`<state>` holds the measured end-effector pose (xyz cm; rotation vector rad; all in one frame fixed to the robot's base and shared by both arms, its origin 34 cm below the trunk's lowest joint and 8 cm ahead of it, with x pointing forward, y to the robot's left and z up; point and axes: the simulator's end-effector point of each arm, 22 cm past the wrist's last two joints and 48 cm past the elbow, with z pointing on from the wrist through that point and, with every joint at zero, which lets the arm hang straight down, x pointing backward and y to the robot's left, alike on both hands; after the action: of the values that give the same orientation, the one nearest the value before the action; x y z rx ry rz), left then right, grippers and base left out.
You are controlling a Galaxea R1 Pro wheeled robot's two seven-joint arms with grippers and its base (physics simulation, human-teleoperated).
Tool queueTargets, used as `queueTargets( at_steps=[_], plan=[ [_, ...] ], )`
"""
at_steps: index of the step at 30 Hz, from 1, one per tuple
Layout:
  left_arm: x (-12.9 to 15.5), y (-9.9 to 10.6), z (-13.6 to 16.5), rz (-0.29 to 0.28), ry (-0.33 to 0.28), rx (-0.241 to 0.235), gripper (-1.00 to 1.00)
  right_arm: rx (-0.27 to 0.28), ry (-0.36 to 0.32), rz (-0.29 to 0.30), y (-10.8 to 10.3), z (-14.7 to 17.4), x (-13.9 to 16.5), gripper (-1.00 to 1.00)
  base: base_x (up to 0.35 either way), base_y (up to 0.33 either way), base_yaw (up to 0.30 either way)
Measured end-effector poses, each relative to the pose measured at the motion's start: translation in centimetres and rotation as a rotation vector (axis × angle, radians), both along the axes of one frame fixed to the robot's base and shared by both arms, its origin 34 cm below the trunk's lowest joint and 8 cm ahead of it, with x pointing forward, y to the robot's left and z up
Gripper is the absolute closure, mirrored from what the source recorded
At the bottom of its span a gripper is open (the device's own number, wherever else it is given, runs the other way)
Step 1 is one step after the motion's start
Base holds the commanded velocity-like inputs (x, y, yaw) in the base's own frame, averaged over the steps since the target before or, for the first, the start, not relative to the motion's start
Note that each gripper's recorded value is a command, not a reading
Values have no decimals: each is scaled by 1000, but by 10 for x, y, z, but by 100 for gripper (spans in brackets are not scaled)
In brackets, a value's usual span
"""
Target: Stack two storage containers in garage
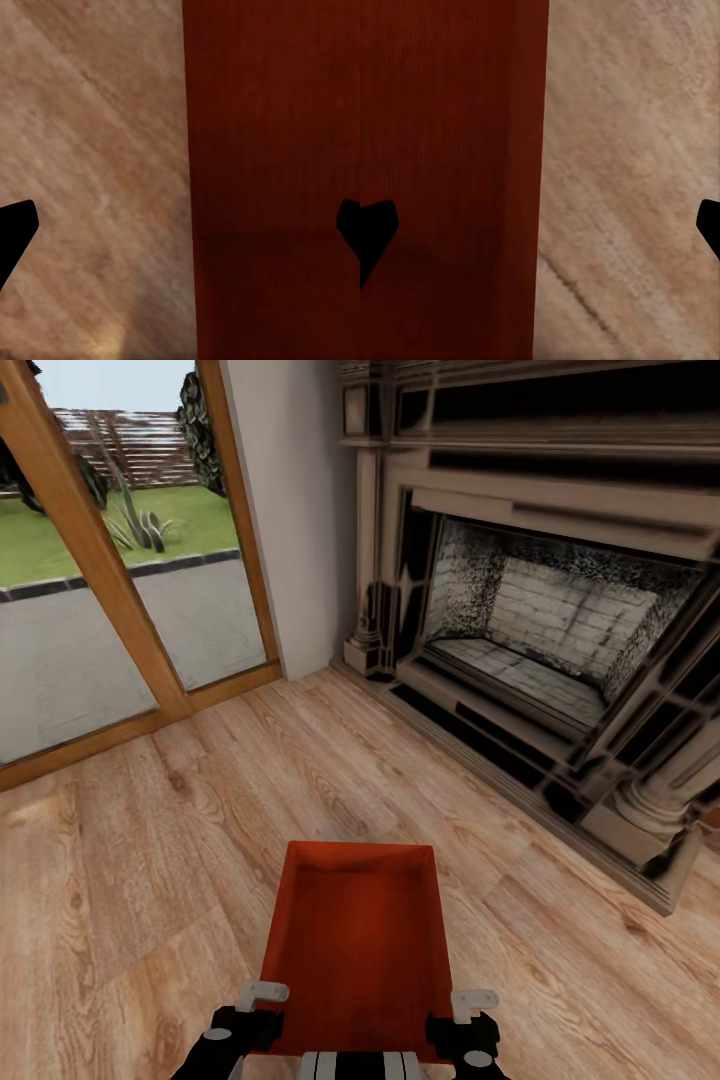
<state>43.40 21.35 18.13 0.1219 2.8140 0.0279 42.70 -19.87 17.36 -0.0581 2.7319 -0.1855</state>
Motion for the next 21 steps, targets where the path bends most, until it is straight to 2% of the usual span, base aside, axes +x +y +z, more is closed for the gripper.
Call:
queueTargets(
  at_steps=[1, 8, 21],
  plan=[
    [0, 0, 0, 0, 1, 0, 100, 0, 0, 0, 0, 0, 0, 100, 0, 0, 0],
    [-2, -4, 0, 12, 4, -16, 100, 2, 2, 12, 2, 0, -1, 100, 0, 0, 0],
    [2, -6, 1, 9, -1, -18, 100, 1, 3, 11, 1, -1, -1, 100, 0, 0, 0]
  ],
)
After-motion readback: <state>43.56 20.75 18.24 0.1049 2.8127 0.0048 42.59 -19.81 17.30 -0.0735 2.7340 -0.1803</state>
